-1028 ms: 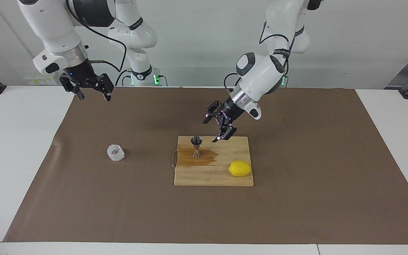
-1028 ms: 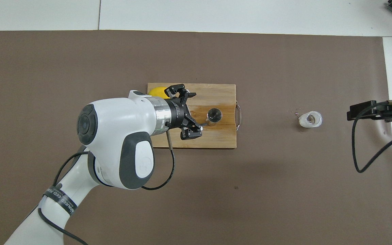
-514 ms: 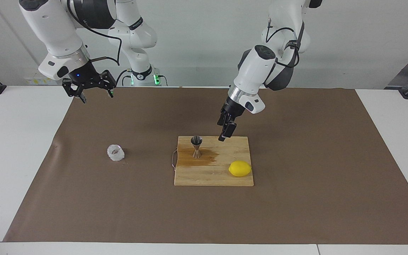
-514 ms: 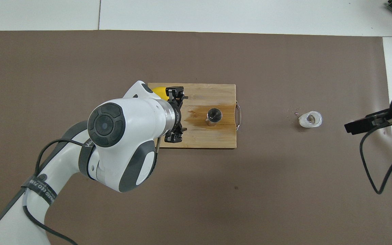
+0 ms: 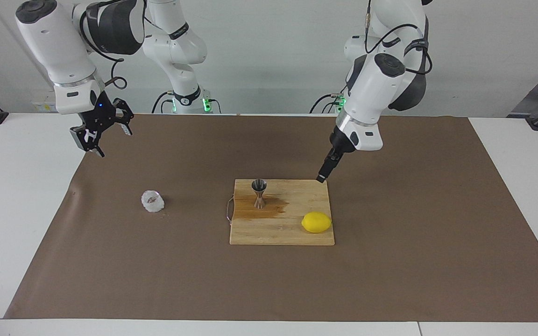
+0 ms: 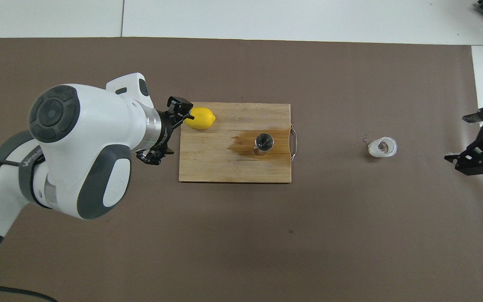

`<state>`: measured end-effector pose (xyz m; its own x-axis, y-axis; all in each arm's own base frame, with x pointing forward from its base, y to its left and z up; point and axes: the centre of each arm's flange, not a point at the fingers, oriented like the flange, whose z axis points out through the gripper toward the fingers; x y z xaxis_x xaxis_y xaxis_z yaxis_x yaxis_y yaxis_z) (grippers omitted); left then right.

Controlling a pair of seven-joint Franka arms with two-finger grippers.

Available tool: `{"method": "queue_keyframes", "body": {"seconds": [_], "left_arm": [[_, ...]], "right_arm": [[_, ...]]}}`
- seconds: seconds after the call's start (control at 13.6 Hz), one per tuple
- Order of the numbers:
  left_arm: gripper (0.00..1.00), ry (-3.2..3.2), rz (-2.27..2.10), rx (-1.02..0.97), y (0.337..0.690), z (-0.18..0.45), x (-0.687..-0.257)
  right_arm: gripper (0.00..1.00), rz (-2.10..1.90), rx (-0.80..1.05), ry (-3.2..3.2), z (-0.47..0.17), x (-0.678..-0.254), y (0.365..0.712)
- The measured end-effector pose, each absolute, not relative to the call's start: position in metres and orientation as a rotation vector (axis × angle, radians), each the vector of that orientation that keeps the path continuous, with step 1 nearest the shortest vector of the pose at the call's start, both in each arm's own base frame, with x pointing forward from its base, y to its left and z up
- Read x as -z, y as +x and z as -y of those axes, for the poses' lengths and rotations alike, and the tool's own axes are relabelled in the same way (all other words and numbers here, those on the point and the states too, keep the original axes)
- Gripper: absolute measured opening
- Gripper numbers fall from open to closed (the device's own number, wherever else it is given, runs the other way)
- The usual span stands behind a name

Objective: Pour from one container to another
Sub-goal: 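Retract the left gripper while the right gripper reaches the white cup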

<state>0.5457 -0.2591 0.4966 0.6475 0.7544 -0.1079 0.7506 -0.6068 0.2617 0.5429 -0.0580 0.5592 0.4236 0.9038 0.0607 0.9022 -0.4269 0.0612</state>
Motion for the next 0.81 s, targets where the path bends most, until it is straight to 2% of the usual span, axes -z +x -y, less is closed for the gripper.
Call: {"method": "queue_keyframes", "body": {"seconds": [0.15, 0.44, 0.81], "left_arm": [[1.0, 2.677, -1.061, -0.09, 0.547, 0.232, -0.515], [1.0, 2.838, -0.726, -0.139, 0.546, 0.172, -0.543], [1.0, 3.011, -0.347, -0.188, 0.548, 0.093, -0.564]], "right_arm": [[1.0, -1.881, -0.187, 2.581, 0.079, -0.532, 0.545], [1.0, -2.24, -0.337, 2.507, 0.136, -0.441, 0.56], [1.0, -2.284, -0.545, 2.493, 0.138, -0.36, 0.59]]}}
